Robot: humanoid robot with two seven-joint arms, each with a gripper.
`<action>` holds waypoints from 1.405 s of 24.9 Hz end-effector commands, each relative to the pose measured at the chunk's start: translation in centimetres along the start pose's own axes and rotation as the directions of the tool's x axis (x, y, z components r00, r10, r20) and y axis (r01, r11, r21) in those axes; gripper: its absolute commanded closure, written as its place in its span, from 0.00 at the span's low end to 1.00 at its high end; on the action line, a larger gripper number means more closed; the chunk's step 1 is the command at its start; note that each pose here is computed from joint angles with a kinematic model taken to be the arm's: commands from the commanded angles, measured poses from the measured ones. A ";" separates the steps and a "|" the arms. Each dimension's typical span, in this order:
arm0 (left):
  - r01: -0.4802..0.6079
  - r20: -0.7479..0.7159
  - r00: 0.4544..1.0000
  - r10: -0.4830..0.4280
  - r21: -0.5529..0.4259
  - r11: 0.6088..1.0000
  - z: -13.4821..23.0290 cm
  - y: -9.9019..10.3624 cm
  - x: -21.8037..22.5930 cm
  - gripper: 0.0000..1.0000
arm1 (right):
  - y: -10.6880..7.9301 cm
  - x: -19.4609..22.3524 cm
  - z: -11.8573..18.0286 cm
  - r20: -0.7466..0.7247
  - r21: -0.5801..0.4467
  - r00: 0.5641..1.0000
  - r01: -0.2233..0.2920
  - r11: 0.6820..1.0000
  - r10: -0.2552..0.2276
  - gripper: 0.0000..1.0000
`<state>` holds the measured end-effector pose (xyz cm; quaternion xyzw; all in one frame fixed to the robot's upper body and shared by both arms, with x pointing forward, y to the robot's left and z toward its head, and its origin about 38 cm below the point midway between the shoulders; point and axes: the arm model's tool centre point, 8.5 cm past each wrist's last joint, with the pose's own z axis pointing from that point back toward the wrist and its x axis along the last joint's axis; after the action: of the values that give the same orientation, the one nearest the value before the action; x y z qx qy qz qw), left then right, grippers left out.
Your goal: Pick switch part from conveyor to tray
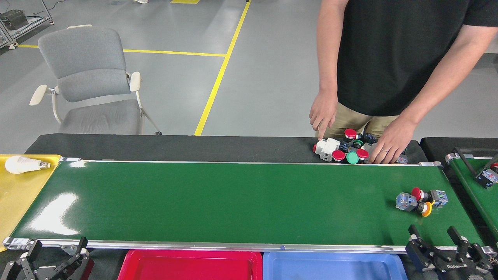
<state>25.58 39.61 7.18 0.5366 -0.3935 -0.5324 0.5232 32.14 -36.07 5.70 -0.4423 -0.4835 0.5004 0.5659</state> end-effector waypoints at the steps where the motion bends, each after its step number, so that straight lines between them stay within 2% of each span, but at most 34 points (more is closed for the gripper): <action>1: 0.003 -0.003 1.000 -0.003 0.027 1.000 -0.2 0.7 -0.1 0.00 | -0.2 0.5 -0.6 0.000 -0.003 1.000 -0.003 1.000 0.003 0.06; 4: 0.004 -0.002 1.000 -0.004 0.024 1.000 -0.1 0.7 -0.1 0.00 | -0.6 0.7 -1.6 0.007 -0.008 1.000 -0.003 1.000 0.003 0.07; 9: 0.006 0.003 1.000 -0.006 0.024 1.000 -0.2 0.7 0.0 0.00 | 0.3 0.4 -2.4 -0.001 0.023 1.000 0.009 1.000 -0.009 0.07; 15: 0.007 0.014 1.000 -0.008 0.018 1.000 -0.1 0.5 0.3 0.00 | 0.7 3.0 -5.6 0.061 0.050 0.998 0.018 0.999 -0.021 0.08; 17: 0.007 0.014 1.000 -0.008 0.018 1.000 -0.1 0.5 0.3 0.00 | 0.5 4.4 -6.5 0.103 0.050 0.995 0.004 0.999 -0.009 0.09; 20: 0.007 0.016 1.000 -0.007 0.011 1.000 0.0 0.3 0.4 0.00 | 1.1 7.1 -7.4 0.169 0.069 0.986 -0.018 0.997 0.006 0.14; 24: 0.008 0.014 1.000 -0.008 0.012 1.000 -0.1 0.3 0.3 0.00 | 1.6 9.0 -8.2 0.216 0.086 0.975 -0.070 0.994 0.050 0.34; 29: 0.008 0.014 1.000 -0.008 0.012 1.000 -0.1 0.3 0.3 0.00 | 2.0 9.3 -8.3 0.228 0.098 0.972 -0.075 0.992 0.051 0.74; 31: 0.008 0.014 1.000 -0.008 0.011 1.000 0.0 0.3 0.3 0.00 | 2.0 9.5 -8.3 0.229 0.097 0.972 -0.070 0.993 0.047 0.87; 33: 0.008 0.014 1.000 -0.008 0.011 1.000 0.0 0.3 0.3 0.00 | 1.9 9.6 -8.4 0.230 0.094 0.972 -0.065 0.993 0.041 0.95; 35: 0.007 0.013 1.000 -0.007 0.009 1.000 0.1 0.2 0.3 0.00 | 1.7 9.7 -8.4 0.234 0.088 0.971 -0.062 0.994 0.040 0.98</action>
<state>25.53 39.12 6.86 0.5300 -0.3964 -0.5383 0.5217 39.96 -26.26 2.89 -0.3584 -0.5027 0.5909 0.5192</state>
